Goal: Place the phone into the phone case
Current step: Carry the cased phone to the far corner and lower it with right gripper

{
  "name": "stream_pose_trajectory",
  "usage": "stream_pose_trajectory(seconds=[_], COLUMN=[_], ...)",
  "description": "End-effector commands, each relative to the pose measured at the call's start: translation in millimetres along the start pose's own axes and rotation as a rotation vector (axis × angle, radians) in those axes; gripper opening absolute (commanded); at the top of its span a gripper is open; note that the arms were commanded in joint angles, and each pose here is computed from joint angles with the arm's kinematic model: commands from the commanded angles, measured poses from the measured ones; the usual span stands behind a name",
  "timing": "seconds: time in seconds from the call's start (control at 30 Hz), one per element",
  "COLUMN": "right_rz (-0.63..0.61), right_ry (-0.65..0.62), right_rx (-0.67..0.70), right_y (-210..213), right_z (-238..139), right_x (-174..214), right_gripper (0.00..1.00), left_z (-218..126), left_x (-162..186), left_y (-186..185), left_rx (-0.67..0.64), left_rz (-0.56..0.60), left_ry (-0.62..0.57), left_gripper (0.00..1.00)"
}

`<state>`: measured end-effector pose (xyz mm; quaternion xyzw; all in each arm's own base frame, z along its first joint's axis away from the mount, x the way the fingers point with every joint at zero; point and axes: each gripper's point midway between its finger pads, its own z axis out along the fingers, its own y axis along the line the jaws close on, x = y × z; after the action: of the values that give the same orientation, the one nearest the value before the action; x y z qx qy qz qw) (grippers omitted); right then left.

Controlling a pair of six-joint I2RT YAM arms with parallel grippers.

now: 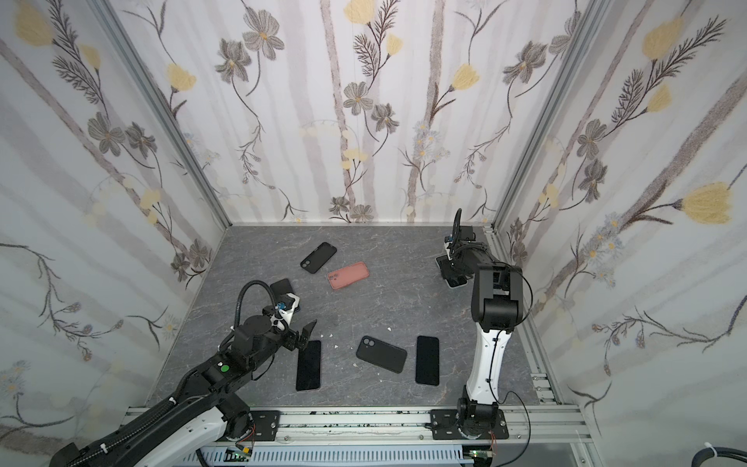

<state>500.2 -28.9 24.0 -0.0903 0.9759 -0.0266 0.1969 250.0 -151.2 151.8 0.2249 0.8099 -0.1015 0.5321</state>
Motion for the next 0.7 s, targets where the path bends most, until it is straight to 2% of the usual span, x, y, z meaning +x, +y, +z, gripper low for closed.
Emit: stream_pose_trajectory(seconds=[0.0,0.13,0.27,0.4,0.67], right_rz=[0.052,0.061,0.078,0.070,0.079], right_ry=[0.021,0.045,-0.028,-0.038,-0.096], right_rx=[-0.030,-0.030,0.001,-0.019,-0.031], right_y=[-3,-2,-7,-6,-3], right_z=[4,-3,-17,-22,-44], right_x=[6,19,10,3,-12], right_gripper=[0.71,0.75,0.89,1.00,1.00], left_z=[0,2,-1,-7,-10], left_x=[-11,-12,-2,-8,-11], left_y=[1,-1,0,7,8], left_rx=[-0.004,0.019,0.018,-0.018,-0.020], left_rz=[0.003,0.013,0.022,0.019,-0.011], left_ry=[-0.046,-0.056,-0.017,-0.062,-0.070], left_gripper=[1.00,1.00,1.00,1.00,1.00])
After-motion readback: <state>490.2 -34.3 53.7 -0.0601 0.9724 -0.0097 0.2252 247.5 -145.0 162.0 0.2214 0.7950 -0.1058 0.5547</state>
